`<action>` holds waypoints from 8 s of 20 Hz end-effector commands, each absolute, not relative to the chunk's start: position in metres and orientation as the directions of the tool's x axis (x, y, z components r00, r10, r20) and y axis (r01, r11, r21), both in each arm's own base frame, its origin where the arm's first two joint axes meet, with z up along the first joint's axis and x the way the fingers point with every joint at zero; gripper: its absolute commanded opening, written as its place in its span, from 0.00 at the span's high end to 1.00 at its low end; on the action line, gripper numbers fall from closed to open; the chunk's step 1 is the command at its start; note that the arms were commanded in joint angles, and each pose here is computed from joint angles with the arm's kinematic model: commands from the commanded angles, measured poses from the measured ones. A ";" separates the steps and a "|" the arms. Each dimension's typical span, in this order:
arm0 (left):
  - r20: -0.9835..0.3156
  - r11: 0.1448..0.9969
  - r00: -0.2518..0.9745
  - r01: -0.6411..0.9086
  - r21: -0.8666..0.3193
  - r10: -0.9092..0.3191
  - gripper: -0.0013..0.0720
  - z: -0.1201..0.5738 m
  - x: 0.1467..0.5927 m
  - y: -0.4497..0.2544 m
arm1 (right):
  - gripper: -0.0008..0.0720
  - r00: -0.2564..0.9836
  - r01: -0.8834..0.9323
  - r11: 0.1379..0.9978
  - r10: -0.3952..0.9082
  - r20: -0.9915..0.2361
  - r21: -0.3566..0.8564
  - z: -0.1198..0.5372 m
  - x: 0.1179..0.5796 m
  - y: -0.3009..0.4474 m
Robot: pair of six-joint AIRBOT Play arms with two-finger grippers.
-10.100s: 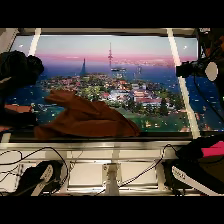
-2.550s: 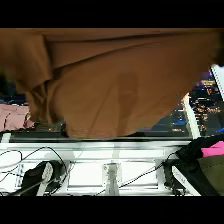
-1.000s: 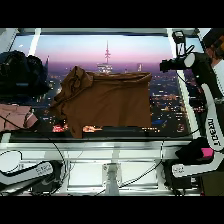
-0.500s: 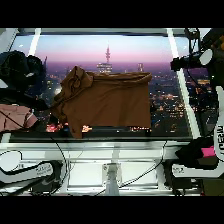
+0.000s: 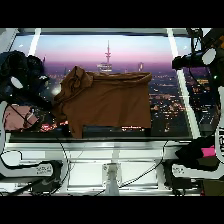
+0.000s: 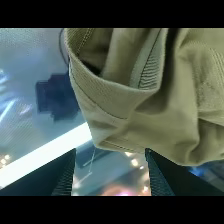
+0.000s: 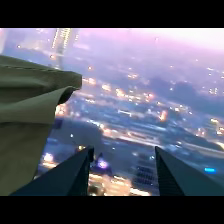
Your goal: Fold the clothes and pants, and hang the long-sleeved shirts on hangers.
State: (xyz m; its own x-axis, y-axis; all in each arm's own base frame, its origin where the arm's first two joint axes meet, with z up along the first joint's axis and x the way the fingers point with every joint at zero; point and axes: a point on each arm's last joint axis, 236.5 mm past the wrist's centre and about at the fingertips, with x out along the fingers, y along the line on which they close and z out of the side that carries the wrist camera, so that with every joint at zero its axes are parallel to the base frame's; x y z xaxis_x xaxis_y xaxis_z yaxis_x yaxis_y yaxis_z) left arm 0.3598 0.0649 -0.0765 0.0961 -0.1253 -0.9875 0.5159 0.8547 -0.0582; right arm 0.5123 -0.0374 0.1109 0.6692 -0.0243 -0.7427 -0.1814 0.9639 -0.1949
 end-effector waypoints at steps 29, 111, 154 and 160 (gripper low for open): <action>-0.829 0.908 0.425 0.360 -0.214 -0.364 0.97 0.049 0.372 0.031 | 0.48 0.388 -0.211 0.978 0.076 -0.919 -0.008 0.041 0.446 -0.025; -0.260 0.650 0.843 0.132 -0.749 -0.470 0.96 0.193 0.481 -0.004 | 0.98 0.806 -0.127 0.991 0.129 -0.578 0.043 0.159 0.521 0.013; -0.836 0.912 0.365 0.168 -0.374 -0.410 0.15 -0.077 0.442 0.022 | 0.37 0.590 -0.073 0.997 0.056 -0.805 0.015 0.023 0.527 -0.028; -0.843 0.909 0.339 0.143 -0.392 -0.417 0.22 -0.106 0.445 0.016 | 0.37 0.589 -0.073 0.997 0.056 -0.806 0.015 0.022 0.527 -0.028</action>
